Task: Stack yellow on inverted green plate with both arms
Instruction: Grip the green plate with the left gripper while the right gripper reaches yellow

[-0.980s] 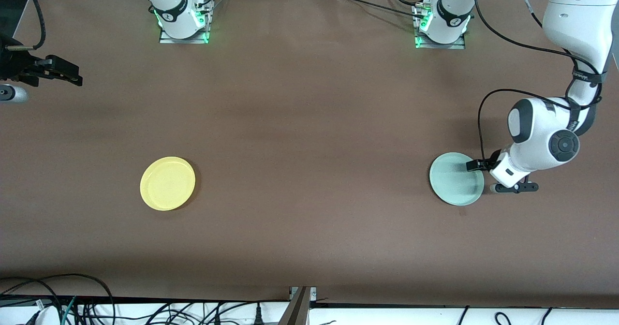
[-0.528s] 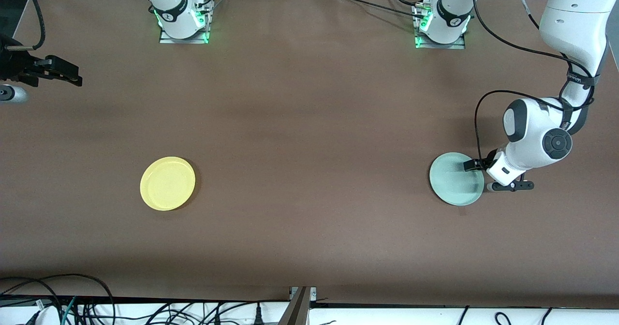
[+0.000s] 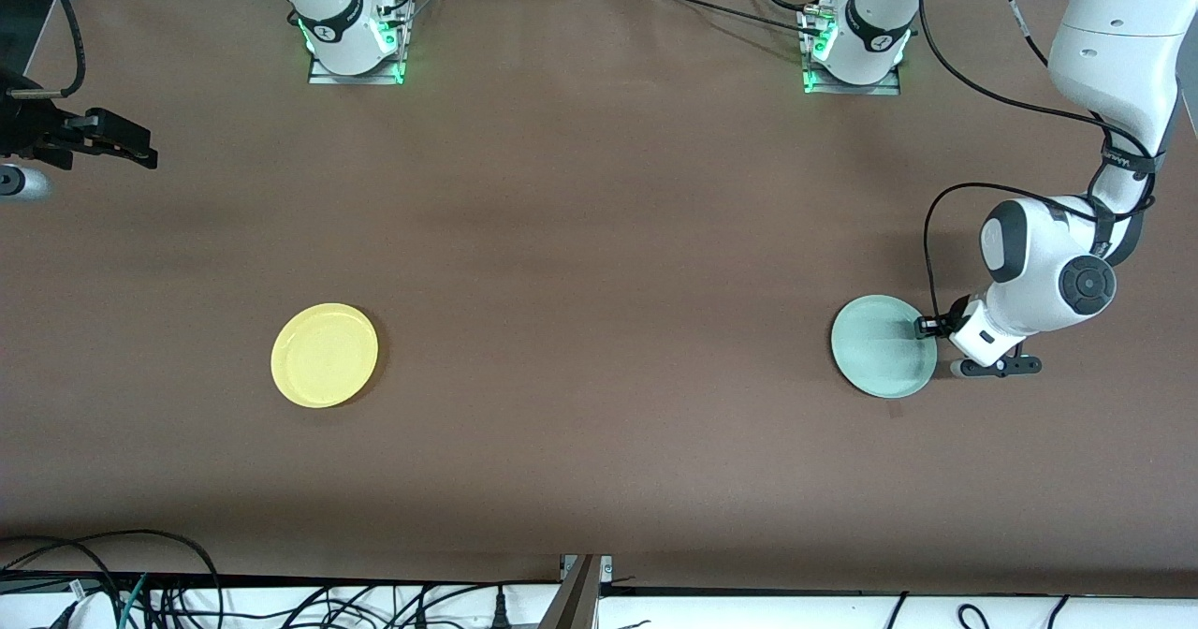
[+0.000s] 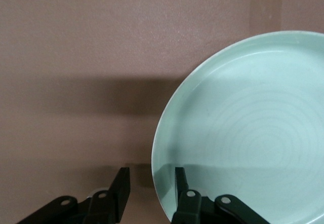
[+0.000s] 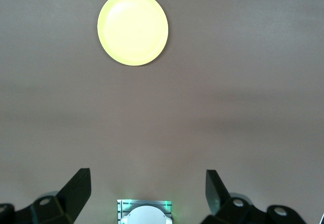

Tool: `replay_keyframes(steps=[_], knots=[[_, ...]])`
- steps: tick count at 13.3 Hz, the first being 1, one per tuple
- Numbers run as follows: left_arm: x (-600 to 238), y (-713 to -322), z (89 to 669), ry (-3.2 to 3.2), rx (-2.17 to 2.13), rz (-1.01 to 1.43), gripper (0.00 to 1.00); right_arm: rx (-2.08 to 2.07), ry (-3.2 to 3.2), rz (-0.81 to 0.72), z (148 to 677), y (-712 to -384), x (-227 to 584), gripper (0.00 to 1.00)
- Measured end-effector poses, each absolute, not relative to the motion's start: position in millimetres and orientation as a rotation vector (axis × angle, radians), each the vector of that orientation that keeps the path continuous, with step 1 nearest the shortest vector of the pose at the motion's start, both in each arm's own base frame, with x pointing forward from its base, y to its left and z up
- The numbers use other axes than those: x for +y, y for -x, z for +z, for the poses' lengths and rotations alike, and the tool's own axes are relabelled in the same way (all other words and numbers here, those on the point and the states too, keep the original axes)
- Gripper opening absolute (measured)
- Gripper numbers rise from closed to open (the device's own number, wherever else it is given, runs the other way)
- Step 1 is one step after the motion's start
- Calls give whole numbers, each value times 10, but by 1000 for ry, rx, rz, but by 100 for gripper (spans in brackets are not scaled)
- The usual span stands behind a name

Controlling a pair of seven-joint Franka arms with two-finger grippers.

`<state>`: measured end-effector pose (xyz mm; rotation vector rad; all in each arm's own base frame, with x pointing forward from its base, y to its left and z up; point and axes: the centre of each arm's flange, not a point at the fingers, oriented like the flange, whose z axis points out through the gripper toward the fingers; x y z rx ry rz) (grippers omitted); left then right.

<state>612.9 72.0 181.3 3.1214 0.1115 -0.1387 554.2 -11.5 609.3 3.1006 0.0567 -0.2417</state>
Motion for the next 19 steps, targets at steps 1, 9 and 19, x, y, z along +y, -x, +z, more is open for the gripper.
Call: replay_keyframes(steps=[1,9,19], knots=[[720,-6145,1830,-3122,107,-132,37,56,-3101,-235,6096,-5547,-118,100],[639,-6235,1958,-3118,58,-164,4,53,-3102,-222,6069,-5584,-129,100],[-516,-6666,3364,-3352,-242,-581,4,-18,-3097,-360,5434,-5875,-397,100]])
